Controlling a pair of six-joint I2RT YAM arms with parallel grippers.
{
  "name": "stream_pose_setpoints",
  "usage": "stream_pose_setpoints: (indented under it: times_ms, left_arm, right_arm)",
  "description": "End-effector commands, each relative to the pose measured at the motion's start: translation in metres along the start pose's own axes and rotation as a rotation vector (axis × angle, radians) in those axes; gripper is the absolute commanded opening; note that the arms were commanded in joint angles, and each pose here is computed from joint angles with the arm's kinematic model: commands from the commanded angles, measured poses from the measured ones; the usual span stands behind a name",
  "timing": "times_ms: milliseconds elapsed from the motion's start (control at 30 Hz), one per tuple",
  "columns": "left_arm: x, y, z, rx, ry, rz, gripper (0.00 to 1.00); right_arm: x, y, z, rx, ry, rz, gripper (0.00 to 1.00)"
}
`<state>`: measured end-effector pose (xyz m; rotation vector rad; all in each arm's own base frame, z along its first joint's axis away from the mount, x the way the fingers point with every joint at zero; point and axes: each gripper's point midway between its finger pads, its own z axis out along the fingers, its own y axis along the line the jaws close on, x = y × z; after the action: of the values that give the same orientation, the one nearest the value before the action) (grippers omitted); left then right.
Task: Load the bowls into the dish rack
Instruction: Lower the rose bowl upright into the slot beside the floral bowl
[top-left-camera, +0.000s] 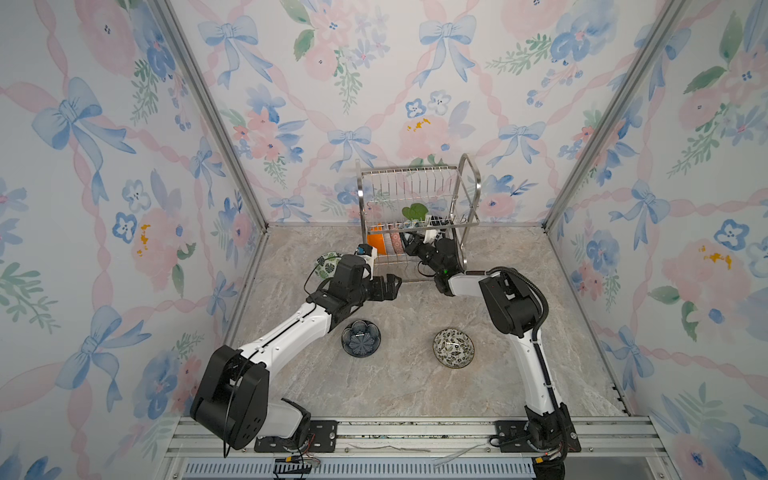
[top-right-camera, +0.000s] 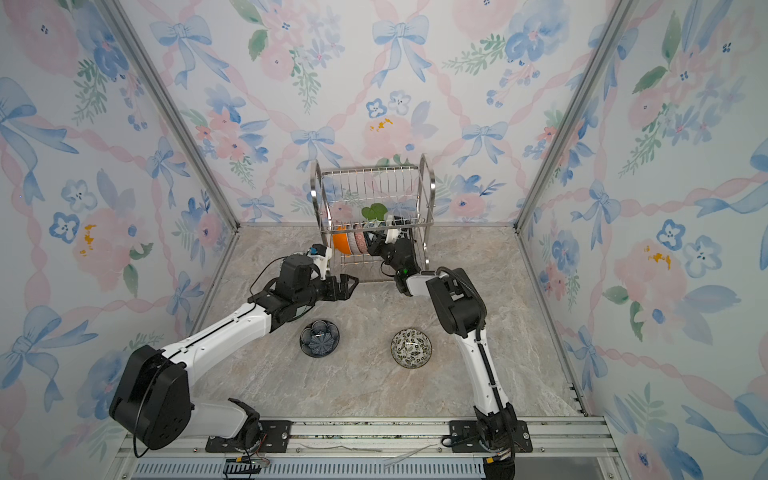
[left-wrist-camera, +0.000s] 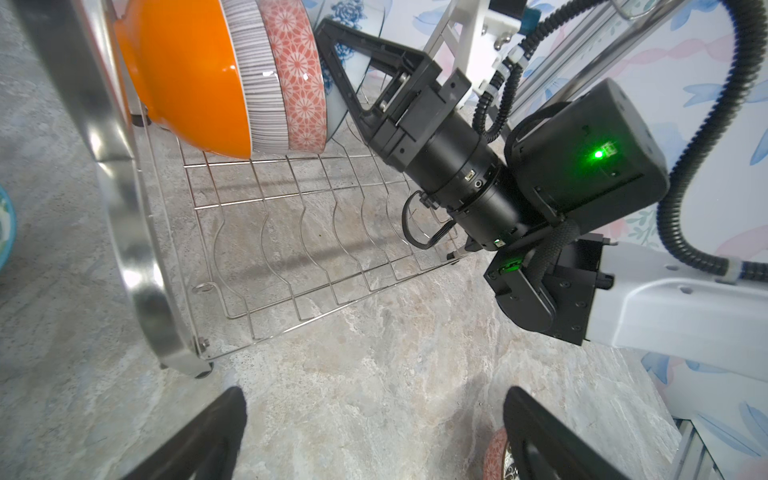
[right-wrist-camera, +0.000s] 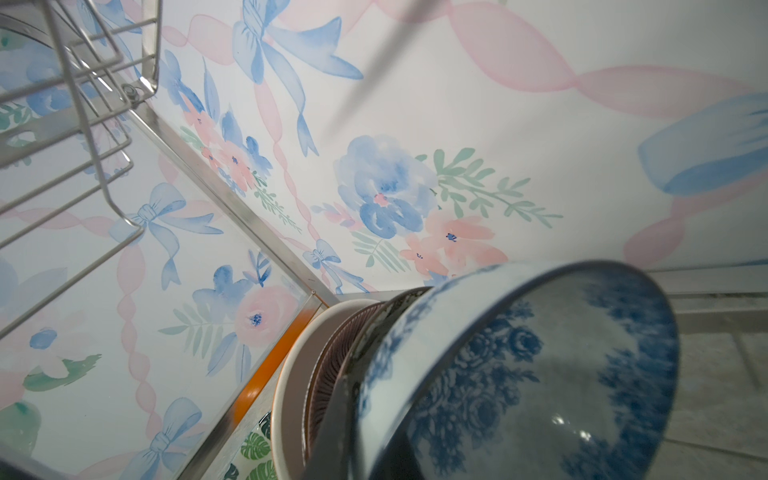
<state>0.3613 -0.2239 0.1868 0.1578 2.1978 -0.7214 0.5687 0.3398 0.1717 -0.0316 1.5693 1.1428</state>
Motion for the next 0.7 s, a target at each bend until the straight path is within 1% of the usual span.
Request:
stream_pose_setpoints:
  times_ms: [0,67,367,400,667]
  left_arm:
    - [-0.009,-0.004,-0.002,0.020,-0.019,0.001,0.98]
    - [-0.009,-0.005,-0.002,0.020,-0.020,0.001,0.98]
    - [-0.008,-0.004,-0.002,0.021,-0.017,-0.001,0.98]
    - [-0.009,-0.005,-0.002,0.022,-0.019,0.000,0.98]
    - [-0.009,-0.005,-0.003,0.024,-0.020,0.000,0.98]
  right_arm:
    - [0.019,0.007,0.003,-0.042,0.057,-0.020,0.02]
    - [0.023,0.003,0.004,-0.020,0.080,-0.031,0.02]
    - [0.041,-0.001,0.010,-0.012,0.145,-0.054,0.03]
    - [0.042,-0.003,0.009,-0.012,0.148,-0.083,0.03]
    - [0.040,-0.003,0.001,-0.050,0.139,-0.075,0.05]
